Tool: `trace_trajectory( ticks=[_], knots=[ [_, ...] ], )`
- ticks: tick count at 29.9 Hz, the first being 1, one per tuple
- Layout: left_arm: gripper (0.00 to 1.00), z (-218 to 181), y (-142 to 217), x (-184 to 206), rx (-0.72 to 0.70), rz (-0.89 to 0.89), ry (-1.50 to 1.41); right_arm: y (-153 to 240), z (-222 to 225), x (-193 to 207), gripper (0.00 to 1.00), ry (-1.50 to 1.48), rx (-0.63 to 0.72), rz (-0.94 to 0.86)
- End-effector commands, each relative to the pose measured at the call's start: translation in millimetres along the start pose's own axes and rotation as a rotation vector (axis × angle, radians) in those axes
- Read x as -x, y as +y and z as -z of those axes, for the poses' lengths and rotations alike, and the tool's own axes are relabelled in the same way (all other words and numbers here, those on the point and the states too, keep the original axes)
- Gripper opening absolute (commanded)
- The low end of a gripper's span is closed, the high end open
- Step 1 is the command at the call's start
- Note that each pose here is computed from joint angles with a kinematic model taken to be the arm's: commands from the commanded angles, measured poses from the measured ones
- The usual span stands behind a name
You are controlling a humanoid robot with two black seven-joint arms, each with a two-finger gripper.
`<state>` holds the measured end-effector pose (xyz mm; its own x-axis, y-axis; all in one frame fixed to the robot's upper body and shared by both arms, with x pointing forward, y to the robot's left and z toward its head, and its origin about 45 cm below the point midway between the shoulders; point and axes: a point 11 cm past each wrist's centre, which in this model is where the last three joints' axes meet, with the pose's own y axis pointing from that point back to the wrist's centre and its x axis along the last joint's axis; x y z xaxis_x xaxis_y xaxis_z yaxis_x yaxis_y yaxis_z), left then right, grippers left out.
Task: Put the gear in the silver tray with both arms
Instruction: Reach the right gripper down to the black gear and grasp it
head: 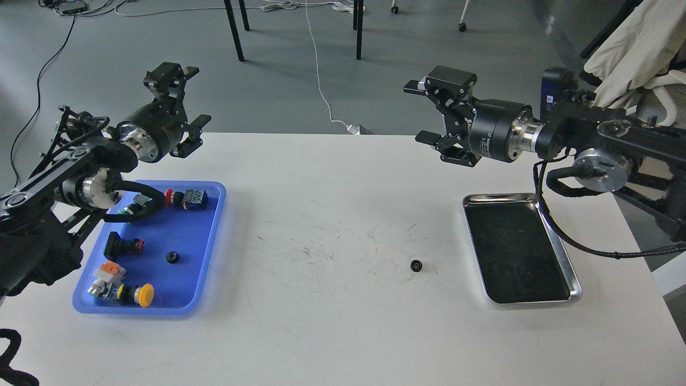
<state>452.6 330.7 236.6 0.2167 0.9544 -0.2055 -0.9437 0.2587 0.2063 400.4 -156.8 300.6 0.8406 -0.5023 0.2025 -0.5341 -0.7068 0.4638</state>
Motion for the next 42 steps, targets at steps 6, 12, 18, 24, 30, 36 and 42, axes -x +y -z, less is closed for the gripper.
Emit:
trace_trajectory(
  ticks=[6, 12, 18, 24, 30, 36, 42],
  knots=[
    [0.98, -2, 6, -11, 0.070, -0.028, 0.033, -28, -54, 67, 0.99, 0.717, 0.434, 0.352],
    [0.98, -3, 6, -13, 0.075, -0.036, 0.027, -53, -68, 88, 0.99, 0.867, 0.523, 0.445],
    [0.98, -8, 9, -20, 0.083, -0.047, 0.014, -62, -72, 94, 0.99, 0.886, 0.549, 0.478],
    [0.98, -7, 10, -21, 0.089, -0.050, 0.013, -56, -89, 95, 0.99, 0.835, 0.572, 0.501],
    [0.98, -4, 13, -24, 0.098, -0.058, 0.008, -48, -113, 81, 0.97, 0.792, 0.616, 0.476],
    [0.98, -2, 13, -25, 0.098, -0.060, 0.010, -48, -119, 82, 0.95, 0.788, 0.624, 0.481],
    [0.98, -2, 13, -25, 0.096, -0.061, 0.009, -50, -124, 90, 0.91, 0.776, 0.622, 0.500]
  ],
)
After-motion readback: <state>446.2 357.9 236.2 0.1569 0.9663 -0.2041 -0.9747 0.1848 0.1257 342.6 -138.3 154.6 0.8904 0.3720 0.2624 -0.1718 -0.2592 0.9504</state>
